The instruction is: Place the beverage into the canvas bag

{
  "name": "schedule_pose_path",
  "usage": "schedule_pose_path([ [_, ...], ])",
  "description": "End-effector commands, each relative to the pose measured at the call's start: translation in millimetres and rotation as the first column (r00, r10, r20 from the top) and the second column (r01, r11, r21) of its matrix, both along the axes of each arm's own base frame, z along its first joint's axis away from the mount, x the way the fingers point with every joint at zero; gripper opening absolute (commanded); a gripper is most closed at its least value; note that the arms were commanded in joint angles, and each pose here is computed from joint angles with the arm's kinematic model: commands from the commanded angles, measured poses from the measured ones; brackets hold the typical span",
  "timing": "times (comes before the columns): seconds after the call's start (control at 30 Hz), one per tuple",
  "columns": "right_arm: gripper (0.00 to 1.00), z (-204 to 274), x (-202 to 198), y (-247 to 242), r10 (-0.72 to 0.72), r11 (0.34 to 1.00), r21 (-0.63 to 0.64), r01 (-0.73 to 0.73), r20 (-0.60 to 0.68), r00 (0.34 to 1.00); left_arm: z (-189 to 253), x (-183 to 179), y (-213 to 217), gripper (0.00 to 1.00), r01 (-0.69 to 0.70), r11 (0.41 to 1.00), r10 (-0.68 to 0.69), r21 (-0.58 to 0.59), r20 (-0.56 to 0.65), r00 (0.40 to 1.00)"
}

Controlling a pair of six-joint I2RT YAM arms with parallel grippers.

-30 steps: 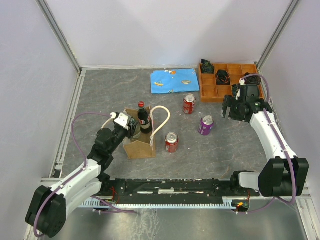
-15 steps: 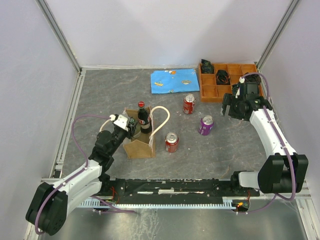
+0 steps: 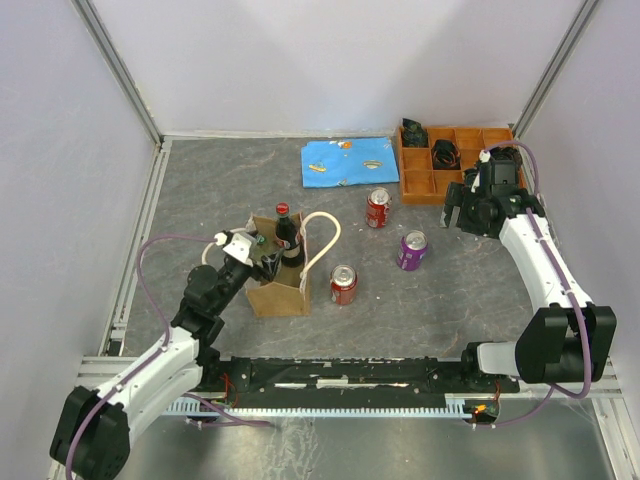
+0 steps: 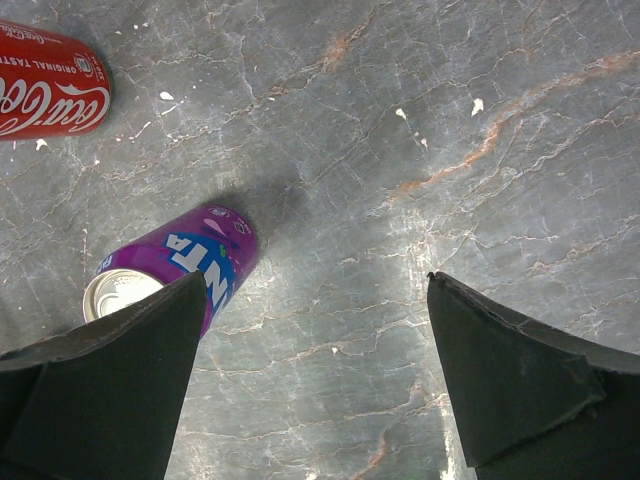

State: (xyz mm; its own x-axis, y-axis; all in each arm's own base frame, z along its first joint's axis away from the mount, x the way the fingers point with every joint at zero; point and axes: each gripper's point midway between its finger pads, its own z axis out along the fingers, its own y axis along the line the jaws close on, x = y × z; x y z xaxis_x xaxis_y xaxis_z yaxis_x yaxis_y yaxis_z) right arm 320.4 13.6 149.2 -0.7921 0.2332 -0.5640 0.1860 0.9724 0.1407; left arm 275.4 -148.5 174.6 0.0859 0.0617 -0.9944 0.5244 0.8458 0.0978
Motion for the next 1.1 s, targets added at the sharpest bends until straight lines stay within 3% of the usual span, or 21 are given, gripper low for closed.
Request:
schedule_pose_path([
  [0.0,0.99,9,11,3,-0.004,1.000,0.012,0.003,0.045,0.999,39,-6,-5,0.84,0.037,0.999,-0.035,-0.025,0.064,0.997],
  [0.23,0.99,7,13,3,-0.004,1.000,0.011,0.004,0.046,0.999,112,-16,-5,0.84,0.065,0.997,-0.058,-0.045,0.142,0.988],
  [0.33,0.99,10,18,2,-0.014,1.000,0.014,0.013,0.060,0.998,152,-26,-23,0.81,0.186,0.982,-0.184,0.009,0.215,0.959],
  [0.4,0.99,13,22,2,-0.024,1.000,0.018,0.023,0.071,0.997,164,-32,-49,0.78,0.332,0.940,-0.340,0.071,0.208,0.917],
  [0.5,0.99,18,28,3,-0.040,0.999,0.027,0.037,0.087,0.995,163,-40,-88,0.78,0.547,0.823,-0.564,0.155,0.100,0.820],
  [0.67,0.99,23,28,1,-0.077,0.996,0.039,0.074,0.078,0.994,144,-59,-151,0.81,0.759,0.553,-0.788,0.343,-0.080,0.610],
  [0.93,0.99,31,7,-17,-0.142,0.990,-0.017,0.142,0.011,0.990,62,-94,-185,0.88,0.884,0.154,-0.827,0.441,-0.432,0.360],
  [1.07,0.99,35,-2,-24,-0.149,0.988,-0.029,0.149,-0.001,0.989,24,-107,-183,0.93,0.891,0.056,-0.780,0.450,-0.538,0.321],
])
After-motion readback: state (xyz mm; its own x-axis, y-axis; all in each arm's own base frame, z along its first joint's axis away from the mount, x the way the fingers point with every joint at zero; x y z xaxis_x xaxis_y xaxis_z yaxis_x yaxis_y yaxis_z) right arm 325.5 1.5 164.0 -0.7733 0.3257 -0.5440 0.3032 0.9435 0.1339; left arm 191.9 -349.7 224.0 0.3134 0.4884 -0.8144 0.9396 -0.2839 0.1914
